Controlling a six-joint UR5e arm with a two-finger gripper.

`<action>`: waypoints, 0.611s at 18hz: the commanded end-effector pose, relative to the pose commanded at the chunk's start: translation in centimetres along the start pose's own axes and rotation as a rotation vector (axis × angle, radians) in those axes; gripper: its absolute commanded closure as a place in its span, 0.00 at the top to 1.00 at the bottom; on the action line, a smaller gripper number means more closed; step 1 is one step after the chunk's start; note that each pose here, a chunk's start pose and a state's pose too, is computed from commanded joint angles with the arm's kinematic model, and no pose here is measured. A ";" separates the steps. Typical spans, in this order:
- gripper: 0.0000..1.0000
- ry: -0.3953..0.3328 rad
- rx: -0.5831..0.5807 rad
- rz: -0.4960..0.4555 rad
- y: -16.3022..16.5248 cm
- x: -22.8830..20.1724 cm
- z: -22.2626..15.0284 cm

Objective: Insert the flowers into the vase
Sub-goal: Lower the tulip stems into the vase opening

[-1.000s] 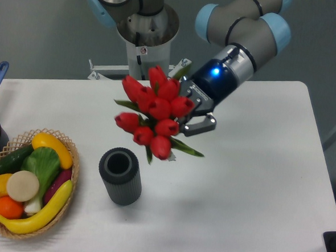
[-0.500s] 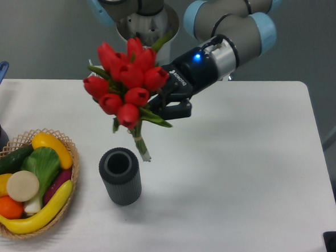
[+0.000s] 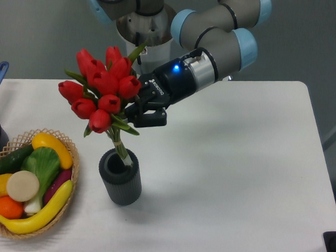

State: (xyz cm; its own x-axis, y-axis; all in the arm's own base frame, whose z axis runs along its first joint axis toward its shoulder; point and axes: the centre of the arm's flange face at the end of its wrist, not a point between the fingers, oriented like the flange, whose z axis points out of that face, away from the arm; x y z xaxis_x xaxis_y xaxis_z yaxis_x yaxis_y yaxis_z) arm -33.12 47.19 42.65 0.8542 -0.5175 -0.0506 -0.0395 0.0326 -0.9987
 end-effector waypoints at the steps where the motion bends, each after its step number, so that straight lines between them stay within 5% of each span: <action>1: 0.33 0.002 0.000 0.000 0.0 0.0 0.1; 11: 0.33 0.021 -0.008 -0.063 3.2 -0.3 1.2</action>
State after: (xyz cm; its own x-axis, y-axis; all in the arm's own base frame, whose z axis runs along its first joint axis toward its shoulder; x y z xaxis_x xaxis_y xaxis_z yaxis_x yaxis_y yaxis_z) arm -32.87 48.48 39.48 0.8442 -0.5360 0.0121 0.0095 -0.0077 -0.9999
